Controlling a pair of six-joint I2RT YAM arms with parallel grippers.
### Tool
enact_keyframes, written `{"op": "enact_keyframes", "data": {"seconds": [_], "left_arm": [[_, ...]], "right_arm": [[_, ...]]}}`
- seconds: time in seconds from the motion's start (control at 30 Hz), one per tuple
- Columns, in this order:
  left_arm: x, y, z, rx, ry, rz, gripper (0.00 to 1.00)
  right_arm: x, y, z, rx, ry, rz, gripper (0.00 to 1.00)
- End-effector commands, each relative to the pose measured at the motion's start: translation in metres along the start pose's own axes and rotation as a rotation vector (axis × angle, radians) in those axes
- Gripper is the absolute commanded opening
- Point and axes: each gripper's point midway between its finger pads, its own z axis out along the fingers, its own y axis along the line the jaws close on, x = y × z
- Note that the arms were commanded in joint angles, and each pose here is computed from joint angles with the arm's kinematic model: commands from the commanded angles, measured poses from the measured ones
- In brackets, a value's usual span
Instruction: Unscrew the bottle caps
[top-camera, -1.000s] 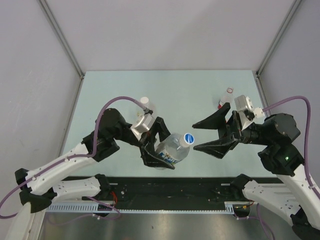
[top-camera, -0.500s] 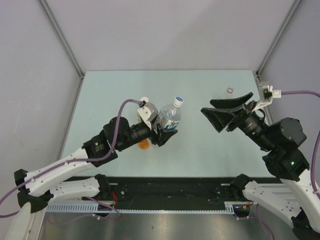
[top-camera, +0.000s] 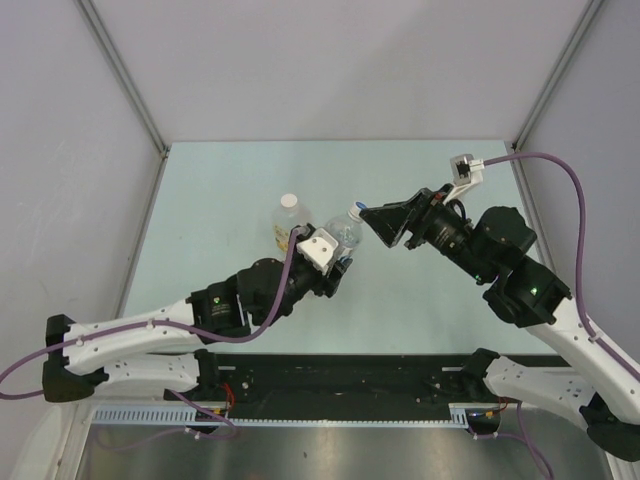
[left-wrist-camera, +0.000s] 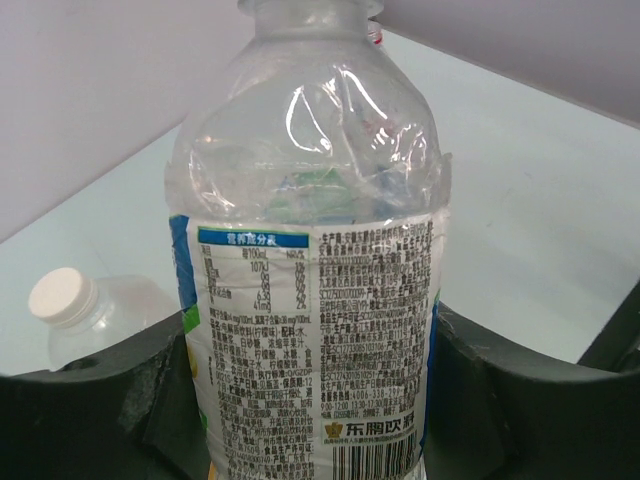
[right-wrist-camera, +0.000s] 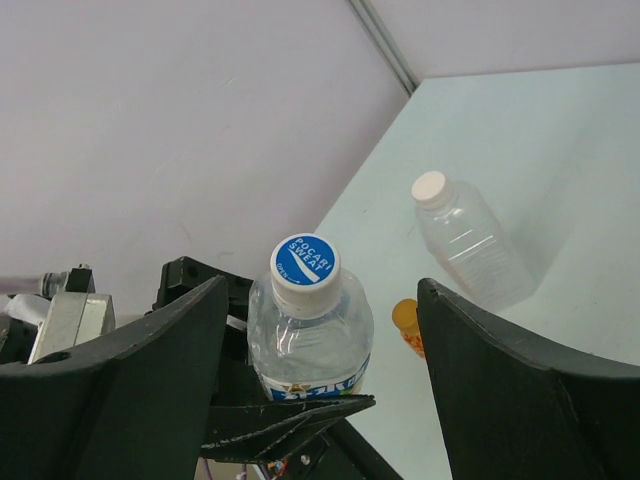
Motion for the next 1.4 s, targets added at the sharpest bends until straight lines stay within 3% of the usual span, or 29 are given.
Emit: {"op": "enact_keyframes", "data": {"seconds": [0.0,0.43,0.87,1.07,1.1,1.17,1.23,1.37], "left_arm": [[-0.010,0.012,0.001,-0.086,-0.037,0.019,0.00],[-0.010,0.006,0.003,-0.072,-0.035,0.038,0.00],[-0.007,0.004,0.003,-0.067,-0.029,0.049,0.00],[-0.006,0.002,0.004,-0.064,-0.027,0.051,0.00],[-0.007,0.003,0.003,-0.064,-0.028,0.050,0.00],[-0.007,0.002,0.003,-0.061,-0.030,0.049,0.00],[-0.008,0.001,0.002,-0.050,-0.033,0.045,0.00],[-0.019,-0.009,-0.006,0.035,-0.065,0.019,0.00]], "right_arm": [[-0.016,0.007,0.003,0.002,-0.061,0.017,0.79],[-0.008,0.004,0.016,0.001,-0.039,0.001,0.75],[0.000,0.006,0.025,-0.017,-0.014,-0.003,0.60],[0.004,0.010,0.025,-0.041,0.006,-0.007,0.37],[0.004,0.010,0.026,-0.041,0.008,-0.008,0.28],[0.005,0.012,0.025,-0.053,0.013,-0.013,0.20],[0.009,0.016,0.024,-0.075,0.033,-0.022,0.03],[0.012,0.022,0.017,-0.122,0.056,-0.078,0.00]]}}
